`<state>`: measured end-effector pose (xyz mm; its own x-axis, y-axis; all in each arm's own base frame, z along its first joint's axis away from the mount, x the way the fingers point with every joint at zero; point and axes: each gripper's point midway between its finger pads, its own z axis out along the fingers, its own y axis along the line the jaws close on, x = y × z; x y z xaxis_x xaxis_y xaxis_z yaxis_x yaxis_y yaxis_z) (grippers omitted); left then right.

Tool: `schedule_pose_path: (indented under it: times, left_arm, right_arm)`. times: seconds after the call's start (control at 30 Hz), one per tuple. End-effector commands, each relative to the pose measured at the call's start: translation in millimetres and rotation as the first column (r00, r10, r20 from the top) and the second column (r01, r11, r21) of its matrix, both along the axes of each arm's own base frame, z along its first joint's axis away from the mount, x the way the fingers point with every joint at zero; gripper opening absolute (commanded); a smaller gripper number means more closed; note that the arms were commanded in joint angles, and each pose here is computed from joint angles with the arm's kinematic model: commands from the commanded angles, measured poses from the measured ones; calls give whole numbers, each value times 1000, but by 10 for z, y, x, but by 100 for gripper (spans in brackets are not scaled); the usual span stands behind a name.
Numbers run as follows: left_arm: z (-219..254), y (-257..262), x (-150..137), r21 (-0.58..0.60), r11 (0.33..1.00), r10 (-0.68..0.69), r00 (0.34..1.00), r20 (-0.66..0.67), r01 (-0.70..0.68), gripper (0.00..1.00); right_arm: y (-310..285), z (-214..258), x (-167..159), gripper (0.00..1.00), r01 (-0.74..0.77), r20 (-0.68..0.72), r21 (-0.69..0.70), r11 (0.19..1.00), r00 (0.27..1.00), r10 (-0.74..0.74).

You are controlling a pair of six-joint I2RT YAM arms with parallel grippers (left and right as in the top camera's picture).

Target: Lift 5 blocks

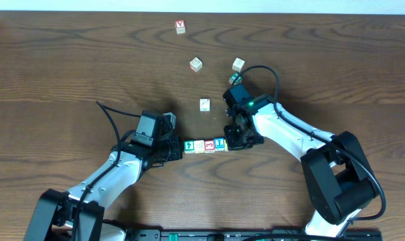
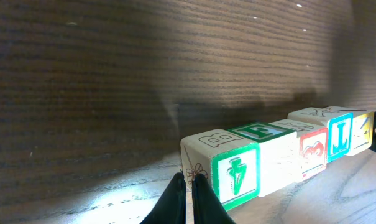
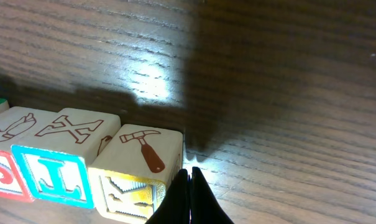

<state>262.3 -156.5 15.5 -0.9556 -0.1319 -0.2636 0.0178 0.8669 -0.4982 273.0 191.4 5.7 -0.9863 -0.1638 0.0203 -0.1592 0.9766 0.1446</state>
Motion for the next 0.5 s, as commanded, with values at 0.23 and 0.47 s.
schedule_pose_path:
  times: [0.23, 0.47]
  left_arm:
    - [-8, 10, -21, -2, 1000, 0, 1000, -8, 0, 8]
    - [-8, 11, -20, -2, 1000, 0, 1000, -7, 0, 7]
  right_arm:
    - [57, 63, -26, 1, -15, 3, 28, 999, 1000, 15]
    - [-305, 38, -54, 1, 5, 16, -164, 986, 1000, -2]
